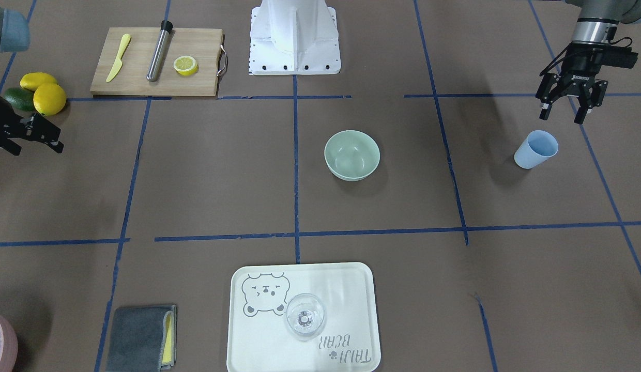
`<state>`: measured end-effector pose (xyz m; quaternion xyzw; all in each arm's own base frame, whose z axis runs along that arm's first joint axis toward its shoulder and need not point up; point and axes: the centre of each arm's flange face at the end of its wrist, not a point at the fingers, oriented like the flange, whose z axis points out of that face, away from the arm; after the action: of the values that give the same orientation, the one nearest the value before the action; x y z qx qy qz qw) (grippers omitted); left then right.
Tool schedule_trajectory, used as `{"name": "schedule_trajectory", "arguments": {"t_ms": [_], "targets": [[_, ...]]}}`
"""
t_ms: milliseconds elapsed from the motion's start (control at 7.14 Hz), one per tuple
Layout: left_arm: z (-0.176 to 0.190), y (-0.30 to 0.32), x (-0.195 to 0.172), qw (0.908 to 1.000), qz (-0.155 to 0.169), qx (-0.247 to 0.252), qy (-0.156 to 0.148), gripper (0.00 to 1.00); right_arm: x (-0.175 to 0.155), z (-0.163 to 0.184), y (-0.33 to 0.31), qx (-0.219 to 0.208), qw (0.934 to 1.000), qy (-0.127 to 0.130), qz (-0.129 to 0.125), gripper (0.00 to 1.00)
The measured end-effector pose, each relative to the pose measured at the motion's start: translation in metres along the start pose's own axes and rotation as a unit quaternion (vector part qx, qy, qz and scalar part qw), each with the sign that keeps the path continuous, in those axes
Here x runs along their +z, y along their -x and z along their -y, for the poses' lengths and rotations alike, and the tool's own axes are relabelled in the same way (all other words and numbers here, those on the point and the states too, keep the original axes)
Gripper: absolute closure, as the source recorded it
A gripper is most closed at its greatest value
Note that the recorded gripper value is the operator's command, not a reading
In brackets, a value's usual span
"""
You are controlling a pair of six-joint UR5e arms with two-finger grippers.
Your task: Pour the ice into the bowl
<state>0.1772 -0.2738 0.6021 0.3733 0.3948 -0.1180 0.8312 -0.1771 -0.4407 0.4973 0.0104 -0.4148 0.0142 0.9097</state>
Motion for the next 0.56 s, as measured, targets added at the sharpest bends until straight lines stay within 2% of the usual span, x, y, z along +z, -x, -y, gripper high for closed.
{"name": "schedule_trajectory", "arguments": {"t_ms": [280,560], "targets": [[-0.019,-0.015,0.002,0.9979,0.014,0.031,-0.054,0.0,0.001,0.0,-0.001,0.001,1.0,0.001,-0.001,0.0],[-0.037,-0.016,0.005,0.9944,0.028,0.051,-0.088,0.01,0.002,0.0,-0.002,0.002,1.0,0.002,-0.001,0.0]]}}
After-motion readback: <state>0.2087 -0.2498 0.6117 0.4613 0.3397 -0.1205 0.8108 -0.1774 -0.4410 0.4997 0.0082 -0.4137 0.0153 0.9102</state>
